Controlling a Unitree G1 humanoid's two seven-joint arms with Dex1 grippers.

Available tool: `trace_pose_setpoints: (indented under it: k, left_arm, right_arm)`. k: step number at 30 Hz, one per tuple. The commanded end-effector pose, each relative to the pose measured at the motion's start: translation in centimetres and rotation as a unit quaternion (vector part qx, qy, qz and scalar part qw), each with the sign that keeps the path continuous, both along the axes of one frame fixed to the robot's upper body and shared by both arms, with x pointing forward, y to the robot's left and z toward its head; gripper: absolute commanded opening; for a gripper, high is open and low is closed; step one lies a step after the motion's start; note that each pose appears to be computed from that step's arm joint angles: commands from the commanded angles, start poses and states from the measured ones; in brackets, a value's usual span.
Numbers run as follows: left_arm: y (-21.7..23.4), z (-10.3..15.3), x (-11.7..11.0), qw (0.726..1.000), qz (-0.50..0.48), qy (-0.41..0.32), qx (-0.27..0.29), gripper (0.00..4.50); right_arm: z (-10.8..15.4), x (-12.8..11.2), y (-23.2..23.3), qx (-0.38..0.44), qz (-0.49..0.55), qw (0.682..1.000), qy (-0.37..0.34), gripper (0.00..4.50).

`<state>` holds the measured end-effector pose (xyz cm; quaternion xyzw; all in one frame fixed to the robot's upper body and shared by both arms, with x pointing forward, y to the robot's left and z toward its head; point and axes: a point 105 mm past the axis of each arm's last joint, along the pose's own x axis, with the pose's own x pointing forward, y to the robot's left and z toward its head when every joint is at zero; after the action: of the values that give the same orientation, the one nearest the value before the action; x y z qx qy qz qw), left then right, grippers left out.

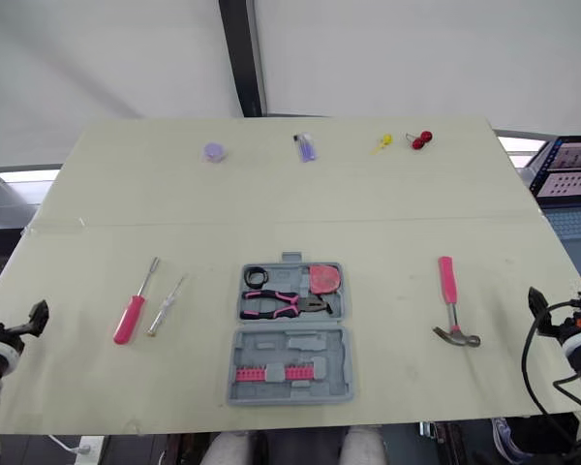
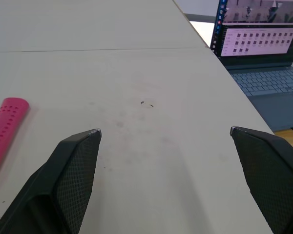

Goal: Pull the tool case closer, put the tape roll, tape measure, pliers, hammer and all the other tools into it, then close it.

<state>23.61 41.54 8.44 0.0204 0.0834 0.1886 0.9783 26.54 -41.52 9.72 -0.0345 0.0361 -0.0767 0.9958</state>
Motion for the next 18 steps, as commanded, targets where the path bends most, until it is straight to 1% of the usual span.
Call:
trace_pose_setpoints:
  k: [1, 3, 4, 7, 8, 10, 12, 15, 18]
  left_arm:
    - [-4.2, 3.3, 0.9, 0.991, -0.107, -0.074, 0.030, 4.50]
    - [-7.9, 3.8, 1.1, 0.979, -0.177, -0.094, 0.031, 4.50]
    - [-9.4, 3.5, 1.1, 0.974, -0.206, -0.091, 0.032, 4.50]
    - [-12.4, 2.5, 1.0, 0.964, -0.256, -0.067, 0.035, 4.50]
    - [-13.4, 2.2, 1.0, 0.961, -0.269, -0.062, 0.032, 4.50]
    - [-15.3, 1.6, 1.1, 0.953, -0.297, -0.048, 0.029, 4.50]
    - [-16.1, 1.1, 1.1, 0.950, -0.310, -0.035, 0.031, 4.50]
    - [-16.3, 0.7, 1.3, 0.953, -0.301, -0.022, 0.033, 4.50]
    - [-16.4, 0.0, 1.3, 0.954, -0.297, -0.005, 0.036, 4.50]
  right_arm:
    - [4.5, 2.2, 5.3, -0.013, 0.124, 0.991, -0.051, 4.46]
    - [6.1, 3.3, 10.2, -0.017, 0.218, 0.974, -0.054, 4.46]
    - [6.7, 3.6, 12.9, -0.018, 0.270, 0.961, -0.051, 4.46]
    - [8.1, 3.7, 19.0, -0.015, 0.387, 0.921, -0.039, 4.46]
    - [8.5, 3.5, 21.1, -0.017, 0.426, 0.904, -0.034, 4.46]
    - [9.6, 2.8, 26.2, -0.041, 0.524, 0.850, -0.028, 4.46]
    - [10.4, 2.3, 28.8, -0.064, 0.573, 0.816, -0.026, 4.46]
    - [10.9, 2.2, 30.7, -0.076, 0.604, 0.793, -0.027, 4.46]
    - [10.9, 2.1, 31.9, -0.079, 0.621, 0.780, -0.027, 4.46]
